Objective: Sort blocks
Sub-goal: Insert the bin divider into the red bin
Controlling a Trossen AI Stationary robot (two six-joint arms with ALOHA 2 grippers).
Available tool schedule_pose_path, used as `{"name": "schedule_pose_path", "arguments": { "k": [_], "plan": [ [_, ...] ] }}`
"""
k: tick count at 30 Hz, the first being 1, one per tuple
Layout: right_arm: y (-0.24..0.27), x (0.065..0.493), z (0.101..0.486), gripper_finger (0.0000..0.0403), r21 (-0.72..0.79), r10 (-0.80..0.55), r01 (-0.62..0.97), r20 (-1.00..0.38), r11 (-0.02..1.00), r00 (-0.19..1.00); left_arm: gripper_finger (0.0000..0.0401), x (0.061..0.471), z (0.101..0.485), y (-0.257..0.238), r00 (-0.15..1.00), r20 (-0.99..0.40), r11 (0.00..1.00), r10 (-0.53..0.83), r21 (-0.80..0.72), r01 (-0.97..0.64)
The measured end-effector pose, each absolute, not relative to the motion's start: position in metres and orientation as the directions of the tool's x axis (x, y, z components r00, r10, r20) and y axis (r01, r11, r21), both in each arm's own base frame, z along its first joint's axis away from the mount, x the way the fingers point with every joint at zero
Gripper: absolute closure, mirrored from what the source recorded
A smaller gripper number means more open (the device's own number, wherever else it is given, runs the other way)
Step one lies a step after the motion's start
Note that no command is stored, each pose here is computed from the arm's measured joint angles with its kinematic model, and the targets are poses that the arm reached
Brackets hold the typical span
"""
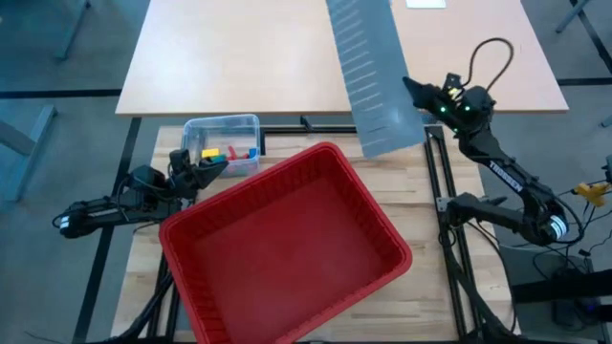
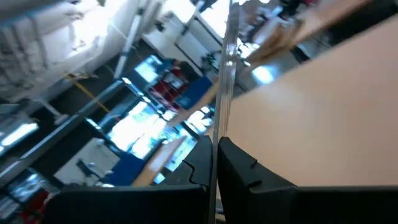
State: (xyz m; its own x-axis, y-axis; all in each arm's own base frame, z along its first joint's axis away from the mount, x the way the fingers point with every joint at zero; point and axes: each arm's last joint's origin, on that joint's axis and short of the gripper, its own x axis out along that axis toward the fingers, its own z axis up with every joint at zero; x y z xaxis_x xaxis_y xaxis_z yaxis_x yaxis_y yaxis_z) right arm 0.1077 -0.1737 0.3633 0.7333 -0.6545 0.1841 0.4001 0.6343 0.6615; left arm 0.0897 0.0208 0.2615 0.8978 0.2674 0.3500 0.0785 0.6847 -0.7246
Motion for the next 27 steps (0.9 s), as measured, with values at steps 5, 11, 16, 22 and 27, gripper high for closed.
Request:
{"name": "schedule_pose_path", "arguments": {
  "k": [5, 11, 16, 22, 27],
  "plan": [
    [-0.164, 0.113, 0.392, 0.0403, 0.647, -0.599, 0.338, 0.234, 0.684, 0.766, 0.0296, 0.091, 0.265, 0.021, 0.881, 0.386, 0.702, 0.273, -0.706, 0.092],
    [-0.145, 0.131, 0.405, 0.0403, 0.645, -0.517, 0.249, 0.264, 0.722, 0.814, 0.0296, 0.096, 0.275, 0.023, 0.84, 0.473, 0.754, 0.268, -0.645, 0.123],
    [-0.126, 0.149, 0.407, 0.0403, 0.651, -0.474, 0.197, 0.281, 0.733, 0.834, 0.0296, 0.109, 0.272, 0.025, 0.854, 0.443, 0.748, 0.273, -0.656, 0.1],
    [-0.109, 0.172, 0.403, 0.0403, 0.659, -0.43, 0.162, 0.267, 0.735, 0.863, 0.0296, 0.127, 0.272, 0.029, 0.839, 0.472, 0.76, 0.27, -0.639, 0.115],
    [-0.099, 0.191, 0.4, 0.0403, 0.649, -0.38, 0.117, 0.28, 0.751, 0.882, 0.0296, 0.142, 0.268, 0.032, 0.839, 0.472, 0.759, 0.27, -0.641, 0.117]
  ]
}}
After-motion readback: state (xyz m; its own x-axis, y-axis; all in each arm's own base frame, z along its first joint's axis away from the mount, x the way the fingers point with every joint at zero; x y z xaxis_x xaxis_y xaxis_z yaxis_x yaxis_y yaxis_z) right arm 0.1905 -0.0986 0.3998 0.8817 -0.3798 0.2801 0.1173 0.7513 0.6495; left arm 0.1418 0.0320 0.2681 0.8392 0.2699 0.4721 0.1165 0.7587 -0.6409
